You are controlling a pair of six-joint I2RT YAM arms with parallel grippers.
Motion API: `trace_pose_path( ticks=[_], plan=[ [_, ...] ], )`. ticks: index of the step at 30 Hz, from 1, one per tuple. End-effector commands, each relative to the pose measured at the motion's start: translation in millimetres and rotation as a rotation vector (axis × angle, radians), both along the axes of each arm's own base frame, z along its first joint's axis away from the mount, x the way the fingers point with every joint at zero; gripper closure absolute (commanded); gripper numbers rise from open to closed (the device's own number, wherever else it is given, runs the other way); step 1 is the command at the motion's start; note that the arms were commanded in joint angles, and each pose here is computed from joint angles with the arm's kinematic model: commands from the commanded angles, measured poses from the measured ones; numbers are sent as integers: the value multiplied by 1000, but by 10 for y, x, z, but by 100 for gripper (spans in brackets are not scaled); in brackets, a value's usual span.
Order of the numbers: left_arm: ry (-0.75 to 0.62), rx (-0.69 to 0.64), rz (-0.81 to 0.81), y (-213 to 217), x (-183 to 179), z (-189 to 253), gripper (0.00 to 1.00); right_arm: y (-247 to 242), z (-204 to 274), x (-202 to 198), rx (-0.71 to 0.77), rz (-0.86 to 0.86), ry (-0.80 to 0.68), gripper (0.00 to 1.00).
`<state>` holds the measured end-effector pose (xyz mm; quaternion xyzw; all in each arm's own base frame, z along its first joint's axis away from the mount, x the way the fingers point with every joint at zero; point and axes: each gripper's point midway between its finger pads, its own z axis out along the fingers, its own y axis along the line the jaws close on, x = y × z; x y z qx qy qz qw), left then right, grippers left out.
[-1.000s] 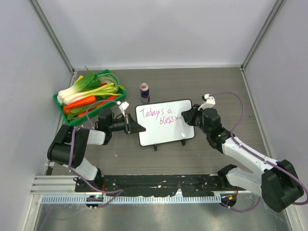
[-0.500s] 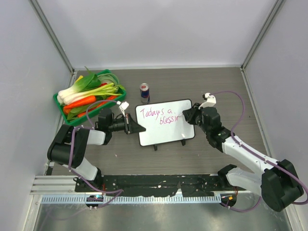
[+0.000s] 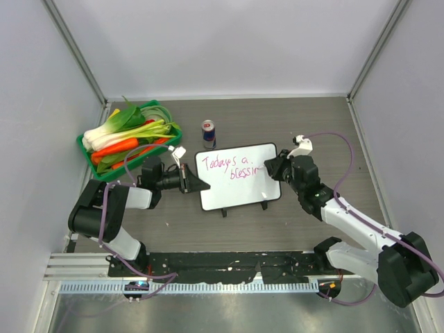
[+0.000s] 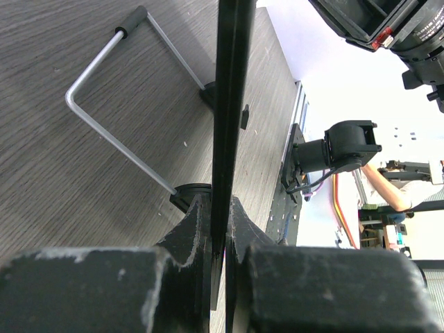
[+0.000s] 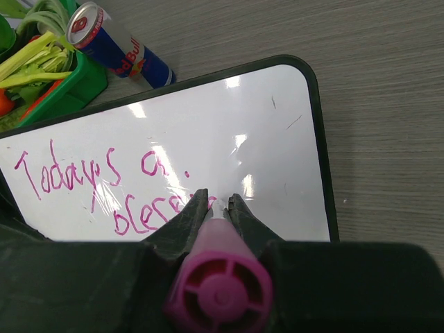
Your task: Write a sentence on the whiteboard
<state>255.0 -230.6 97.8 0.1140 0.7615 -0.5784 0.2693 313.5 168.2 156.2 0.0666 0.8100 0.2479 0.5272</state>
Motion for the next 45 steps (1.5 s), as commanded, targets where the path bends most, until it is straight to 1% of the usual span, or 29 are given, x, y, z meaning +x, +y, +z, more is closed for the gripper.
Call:
trace_pose_path(
  ticks=[1, 19, 25, 33, 36, 45],
  plan=[
    [48, 52, 50, 31, 57, -179, 100, -86, -84, -43, -37, -14, 10, 99],
    [48, 54, 51, 30, 54, -181, 100, -63, -142, -134, -33, 19, 32, 99],
    [48, 53, 52, 33, 55, -180, 100, -49, 15, -133, -12, 23, 1, 99],
    [51, 53, 52, 33, 55, -184, 100, 1, 375, -122, 73, 30, -86, 99],
    [48, 51, 51, 31, 57, -174, 100, -15, 452, -87, 75, 13, -103, 99],
    [48, 53, 50, 29, 52, -180, 100, -99, 427, 45, 33, -55, -86, 99]
  ],
)
